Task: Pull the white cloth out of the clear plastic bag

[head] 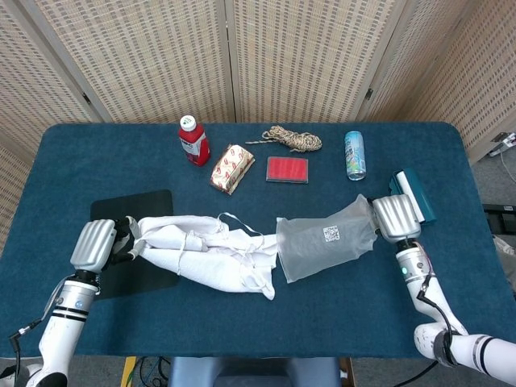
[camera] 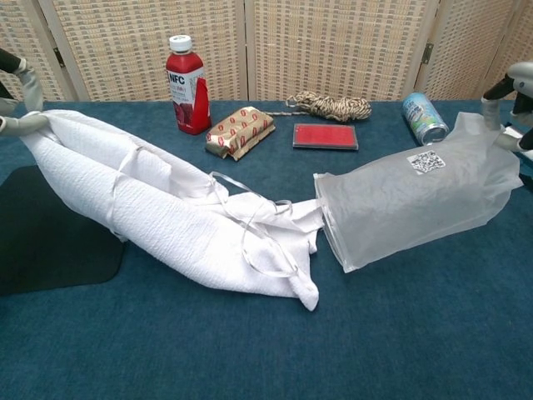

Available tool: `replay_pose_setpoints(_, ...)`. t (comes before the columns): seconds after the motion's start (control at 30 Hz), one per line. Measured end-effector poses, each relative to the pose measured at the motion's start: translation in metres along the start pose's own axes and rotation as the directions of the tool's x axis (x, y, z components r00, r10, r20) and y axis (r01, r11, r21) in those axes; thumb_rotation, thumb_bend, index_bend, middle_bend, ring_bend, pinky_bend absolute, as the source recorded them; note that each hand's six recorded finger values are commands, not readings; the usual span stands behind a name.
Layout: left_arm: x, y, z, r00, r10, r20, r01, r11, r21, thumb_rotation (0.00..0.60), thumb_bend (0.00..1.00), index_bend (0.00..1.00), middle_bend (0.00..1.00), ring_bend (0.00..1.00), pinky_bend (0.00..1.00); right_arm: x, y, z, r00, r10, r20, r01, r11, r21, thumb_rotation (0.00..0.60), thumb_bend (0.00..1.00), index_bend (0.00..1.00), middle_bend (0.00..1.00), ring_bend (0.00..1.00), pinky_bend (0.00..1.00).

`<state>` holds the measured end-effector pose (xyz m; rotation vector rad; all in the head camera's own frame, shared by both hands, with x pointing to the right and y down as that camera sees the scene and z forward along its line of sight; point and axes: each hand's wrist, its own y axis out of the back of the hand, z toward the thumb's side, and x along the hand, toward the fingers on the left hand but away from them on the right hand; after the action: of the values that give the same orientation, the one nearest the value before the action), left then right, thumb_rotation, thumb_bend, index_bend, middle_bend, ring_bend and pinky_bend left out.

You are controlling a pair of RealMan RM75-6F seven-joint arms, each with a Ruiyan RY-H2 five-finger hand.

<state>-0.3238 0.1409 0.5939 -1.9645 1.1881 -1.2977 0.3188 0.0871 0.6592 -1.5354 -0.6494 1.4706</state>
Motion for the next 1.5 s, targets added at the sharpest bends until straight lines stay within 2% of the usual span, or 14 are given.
replay_pose_setpoints(0.07, -0.001, 0.000, 0.002, 1.000, -0.001, 0.014, 0.001, 1.000, 0.019, 0.600, 0.34, 0.30, 1.00, 0.91, 1.00, 0.002, 0.003, 0.001, 1.000, -0.012, -0.010, 0.012, 1.000, -0.008, 0.600, 0.01, 0.24, 0.70, 0.75, 0.92)
replay_pose_setpoints(0.13, -0.002, 0.001, 0.002, 1.000, -0.001, 0.020, 0.000, 0.999, 0.042, 0.600, 0.20, 0.16, 0.95, 0.83, 1.00, 0.005, 0.006, 0.003, 1.000, -0.022, -0.022, 0.022, 1.000, -0.017, 0.600, 0.00, 0.11, 0.54, 0.60, 0.84)
replay_pose_setpoints(0.2, -0.004, 0.003, 0.004, 1.000, 0.003, 0.029, -0.005, 0.997, 0.078, 0.600, 0.07, 0.05, 0.75, 0.74, 0.99, 0.009, 0.010, 0.004, 0.999, -0.033, -0.034, 0.032, 0.999, -0.026, 0.600, 0.00, 0.02, 0.39, 0.46, 0.75)
replay_pose_setpoints(0.27, -0.005, 0.004, 0.006, 0.999, 0.006, 0.036, -0.010, 0.994, 0.113, 0.600, 0.03, 0.01, 0.57, 0.66, 0.94, 0.013, 0.014, 0.004, 0.998, -0.042, -0.045, 0.040, 0.999, -0.032, 0.600, 0.00, 0.00, 0.29, 0.36, 0.66)
replay_pose_setpoints(0.33, -0.007, 0.006, 0.008, 0.999, 0.005, 0.037, -0.010, 0.990, 0.138, 0.600, 0.01, 0.00, 0.30, 0.48, 0.82, 0.017, 0.017, 0.005, 0.997, -0.050, -0.054, 0.048, 0.998, -0.034, 0.600, 0.00, 0.00, 0.22, 0.29, 0.60)
replay_pose_setpoints(0.37, -0.007, 0.007, 0.009, 0.999, 0.003, 0.037, -0.008, 0.988, 0.154, 0.600, 0.00, 0.00, 0.23, 0.42, 0.76, 0.020, 0.020, 0.006, 0.997, -0.056, -0.060, 0.054, 0.998, -0.036, 0.600, 0.00, 0.00, 0.18, 0.25, 0.56)
replay_pose_setpoints(0.43, -0.008, 0.008, 0.009, 0.999, -0.003, 0.032, -0.003, 0.984, 0.177, 0.600, 0.00, 0.00, 0.07, 0.27, 0.58, 0.024, 0.023, 0.006, 0.996, -0.064, -0.066, 0.062, 0.997, -0.036, 0.600, 0.00, 0.00, 0.14, 0.20, 0.52)
replay_pose_setpoints(0.47, -0.009, 0.009, 0.009, 1.000, -0.008, 0.027, 0.002, 0.981, 0.192, 0.600, 0.00, 0.00, 0.04, 0.23, 0.53, 0.027, 0.025, 0.006, 0.995, -0.070, -0.068, 0.067, 0.997, -0.037, 0.600, 0.00, 0.00, 0.12, 0.18, 0.49)
replay_pose_setpoints(0.5, -0.010, 0.011, 0.009, 1.000, -0.011, 0.022, 0.007, 0.979, 0.203, 0.600, 0.00, 0.00, 0.02, 0.20, 0.48, 0.029, 0.027, 0.005, 0.995, -0.075, -0.069, 0.072, 0.997, -0.037, 0.600, 0.00, 0.00, 0.11, 0.16, 0.46)
replay_pose_setpoints(0.57, -0.011, 0.014, 0.007, 1.000, -0.016, 0.011, 0.013, 0.973, 0.231, 0.600, 0.00, 0.02, 0.01, 0.18, 0.44, 0.035, 0.033, 0.001, 0.994, -0.090, -0.066, 0.088, 0.996, -0.033, 0.600, 0.00, 0.00, 0.09, 0.14, 0.43)
replay_pose_setpoints(0.8, -0.018, 0.029, -0.003, 1.000, -0.008, -0.020, 0.013, 0.958, 0.285, 0.600, 0.00, 0.09, 0.02, 0.18, 0.44, 0.058, 0.054, -0.022, 0.989, -0.143, -0.026, 0.142, 0.990, -0.015, 0.600, 0.00, 0.00, 0.10, 0.13, 0.39)
replay_pose_setpoints(1.0, -0.023, 0.039, -0.008, 1.000, 0.023, -0.016, -0.017, 0.954, 0.300, 0.600, 0.00, 0.12, 0.05, 0.18, 0.44, 0.080, 0.065, -0.036, 0.985, -0.172, -0.002, 0.172, 0.985, -0.014, 0.600, 0.00, 0.05, 0.18, 0.13, 0.39)
replay_pose_setpoints(1.23, -0.040, 0.058, -0.023, 0.997, 0.064, -0.031, -0.048, 0.922, 0.384, 0.600, 0.00, 0.13, 0.07, 0.18, 0.44, 0.108, 0.062, -0.047, 0.988, -0.151, 0.029, 0.151, 0.989, 0.007, 0.600, 0.00, 0.12, 0.24, 0.16, 0.39)
replay_pose_setpoints(1.5, -0.079, 0.071, -0.052, 0.990, 0.075, -0.119, -0.017, 0.902, 0.431, 0.600, 0.00, 0.13, 0.07, 0.18, 0.44, 0.151, 0.054, -0.064, 0.984, -0.150, 0.100, 0.150, 0.989, 0.009, 0.600, 0.00, 0.18, 0.25, 0.18, 0.39)
